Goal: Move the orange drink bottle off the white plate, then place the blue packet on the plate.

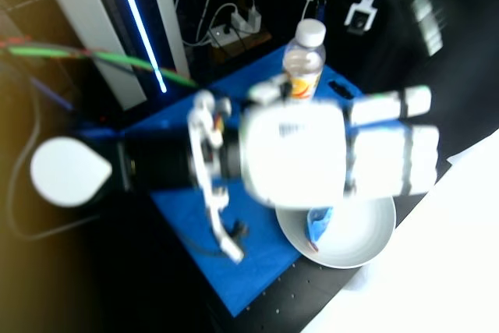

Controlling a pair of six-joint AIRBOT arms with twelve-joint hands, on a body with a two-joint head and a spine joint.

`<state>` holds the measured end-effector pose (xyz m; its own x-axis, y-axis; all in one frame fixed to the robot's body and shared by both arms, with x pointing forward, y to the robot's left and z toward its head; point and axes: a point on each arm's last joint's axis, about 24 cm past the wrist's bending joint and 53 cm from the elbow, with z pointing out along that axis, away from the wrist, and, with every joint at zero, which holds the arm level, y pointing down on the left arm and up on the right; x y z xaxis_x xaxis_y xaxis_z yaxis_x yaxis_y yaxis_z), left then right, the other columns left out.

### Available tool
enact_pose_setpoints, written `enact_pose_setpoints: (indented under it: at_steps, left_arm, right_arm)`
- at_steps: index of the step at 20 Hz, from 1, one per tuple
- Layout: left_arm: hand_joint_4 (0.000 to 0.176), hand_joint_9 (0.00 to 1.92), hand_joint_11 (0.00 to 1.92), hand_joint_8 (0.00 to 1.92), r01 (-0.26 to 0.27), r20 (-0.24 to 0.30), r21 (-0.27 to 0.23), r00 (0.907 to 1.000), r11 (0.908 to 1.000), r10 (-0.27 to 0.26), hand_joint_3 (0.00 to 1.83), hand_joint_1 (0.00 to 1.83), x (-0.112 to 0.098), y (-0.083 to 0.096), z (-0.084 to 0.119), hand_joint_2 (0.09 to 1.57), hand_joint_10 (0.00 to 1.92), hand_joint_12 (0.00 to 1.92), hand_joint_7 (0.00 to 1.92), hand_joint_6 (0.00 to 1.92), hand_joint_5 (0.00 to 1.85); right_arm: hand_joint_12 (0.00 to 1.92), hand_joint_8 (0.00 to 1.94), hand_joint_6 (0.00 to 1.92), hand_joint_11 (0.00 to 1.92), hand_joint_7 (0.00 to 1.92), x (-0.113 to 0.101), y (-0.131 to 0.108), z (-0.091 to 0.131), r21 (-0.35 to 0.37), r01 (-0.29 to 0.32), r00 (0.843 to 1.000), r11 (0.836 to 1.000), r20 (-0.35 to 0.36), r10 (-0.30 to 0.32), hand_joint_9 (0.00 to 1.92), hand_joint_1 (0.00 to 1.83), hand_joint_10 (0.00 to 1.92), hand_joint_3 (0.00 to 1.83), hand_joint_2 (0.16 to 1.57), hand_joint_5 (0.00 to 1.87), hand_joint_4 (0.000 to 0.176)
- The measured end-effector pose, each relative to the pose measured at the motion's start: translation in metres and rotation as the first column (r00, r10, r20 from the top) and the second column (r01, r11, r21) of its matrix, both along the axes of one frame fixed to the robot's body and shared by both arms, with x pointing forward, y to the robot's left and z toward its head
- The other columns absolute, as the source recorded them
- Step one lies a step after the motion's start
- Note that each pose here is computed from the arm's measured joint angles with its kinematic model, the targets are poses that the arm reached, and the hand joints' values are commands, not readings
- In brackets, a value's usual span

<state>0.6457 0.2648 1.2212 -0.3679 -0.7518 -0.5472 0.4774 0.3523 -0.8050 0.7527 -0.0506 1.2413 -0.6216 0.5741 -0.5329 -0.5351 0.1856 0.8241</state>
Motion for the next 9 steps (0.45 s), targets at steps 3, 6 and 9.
enact_pose_setpoints:
  at_steps: [3, 6, 9]
  left_arm:
    - [0.176, 0.00, 0.03, 0.00, 0.023, 0.004, 0.011, 0.9997, 0.9997, -0.023, 0.00, 0.56, -0.004, -0.007, -0.003, 0.65, 0.00, 0.01, 0.00, 0.00, 0.00]
    - [0.176, 0.00, 0.01, 0.00, 0.019, 0.025, 0.003, 0.9995, 0.9998, -0.019, 0.01, 0.56, -0.005, -0.008, 0.002, 0.66, 0.00, 0.01, 0.00, 0.00, 0.00]
    - [0.176, 0.00, 0.01, 0.00, 0.025, 0.084, -0.010, 0.9962, 0.9996, -0.024, 0.02, 0.57, -0.011, -0.016, 0.015, 0.71, 0.00, 0.01, 0.00, 0.00, 0.00]
  right_arm:
    - [0.04, 0.00, 0.00, 0.09, 0.00, -0.005, -0.021, 0.025, 0.085, 0.018, 0.999, 0.996, 0.035, -0.021, 0.00, 0.84, 0.00, 0.01, 0.62, 0.00, 0.176]
    - [0.03, 0.00, 0.00, 0.06, 0.00, -0.023, -0.022, 0.029, 0.111, -0.006, 0.997, 0.994, 0.076, -0.002, 0.00, 0.88, 0.00, 0.00, 0.62, 0.00, 0.176]
    - [0.00, 0.00, 0.00, 0.00, 0.00, -0.043, -0.023, 0.050, 0.182, -0.049, 0.991, 0.982, 0.133, 0.025, 0.00, 0.90, 0.00, 0.02, 0.68, 0.00, 0.176]
